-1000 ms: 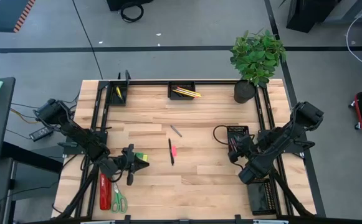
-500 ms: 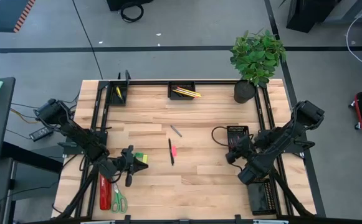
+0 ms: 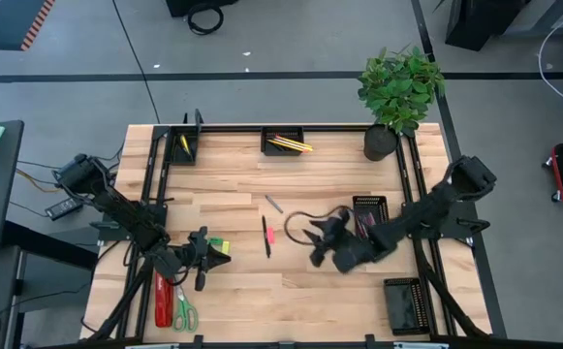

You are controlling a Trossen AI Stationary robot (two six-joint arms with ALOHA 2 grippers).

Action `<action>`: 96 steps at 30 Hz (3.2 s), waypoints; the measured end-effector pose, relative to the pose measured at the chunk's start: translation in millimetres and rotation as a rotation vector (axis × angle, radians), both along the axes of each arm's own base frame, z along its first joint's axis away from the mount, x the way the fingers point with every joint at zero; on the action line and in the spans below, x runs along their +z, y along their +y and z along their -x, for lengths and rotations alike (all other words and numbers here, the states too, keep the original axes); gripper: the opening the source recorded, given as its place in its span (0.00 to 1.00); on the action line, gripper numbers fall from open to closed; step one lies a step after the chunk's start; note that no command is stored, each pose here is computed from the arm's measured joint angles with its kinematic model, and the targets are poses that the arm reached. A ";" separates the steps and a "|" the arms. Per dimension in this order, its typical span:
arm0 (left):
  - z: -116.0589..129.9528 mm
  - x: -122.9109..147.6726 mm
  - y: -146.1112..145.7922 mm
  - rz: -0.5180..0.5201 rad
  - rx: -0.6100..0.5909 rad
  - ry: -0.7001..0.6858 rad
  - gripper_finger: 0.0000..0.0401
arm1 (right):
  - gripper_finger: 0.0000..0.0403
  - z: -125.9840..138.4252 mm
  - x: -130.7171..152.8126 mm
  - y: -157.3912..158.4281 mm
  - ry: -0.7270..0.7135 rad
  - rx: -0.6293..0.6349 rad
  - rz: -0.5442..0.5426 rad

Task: Sort crayons/erasers/pens/pencils in bins
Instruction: Put the gray crayon into the middle right black bin

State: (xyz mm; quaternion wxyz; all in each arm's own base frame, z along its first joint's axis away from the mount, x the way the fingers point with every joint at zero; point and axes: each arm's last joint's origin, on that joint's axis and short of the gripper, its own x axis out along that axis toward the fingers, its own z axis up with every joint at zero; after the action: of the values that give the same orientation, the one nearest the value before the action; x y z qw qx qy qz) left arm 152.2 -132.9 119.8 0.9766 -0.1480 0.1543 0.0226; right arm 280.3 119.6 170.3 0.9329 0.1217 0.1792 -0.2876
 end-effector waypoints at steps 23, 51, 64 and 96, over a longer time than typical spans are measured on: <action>1.3 0.3 -1.6 0.002 -0.010 -0.002 0.10 | 0.40 -104.5 -36.4 -68.3 0.127 0.093 0.180; 3.1 -2.1 -1.9 -0.041 -0.023 0.018 0.09 | 0.19 -116.5 -123.0 -91.4 0.173 -0.034 0.124; 2.8 -1.3 -0.9 -0.050 0.014 0.002 0.07 | 0.11 -116.1 -113.4 -85.6 0.160 0.002 0.094; 2.9 -1.6 -0.8 -0.059 0.015 0.003 0.06 | 0.10 -32.8 33.0 -60.3 0.407 -0.047 0.176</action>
State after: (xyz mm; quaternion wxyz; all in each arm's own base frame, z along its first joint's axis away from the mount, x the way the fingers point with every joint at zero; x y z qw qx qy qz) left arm 149.3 -133.7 118.2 0.9801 -0.1204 0.1539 0.0347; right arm 313.1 59.3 203.3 0.8776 -0.0168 0.3351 -0.3425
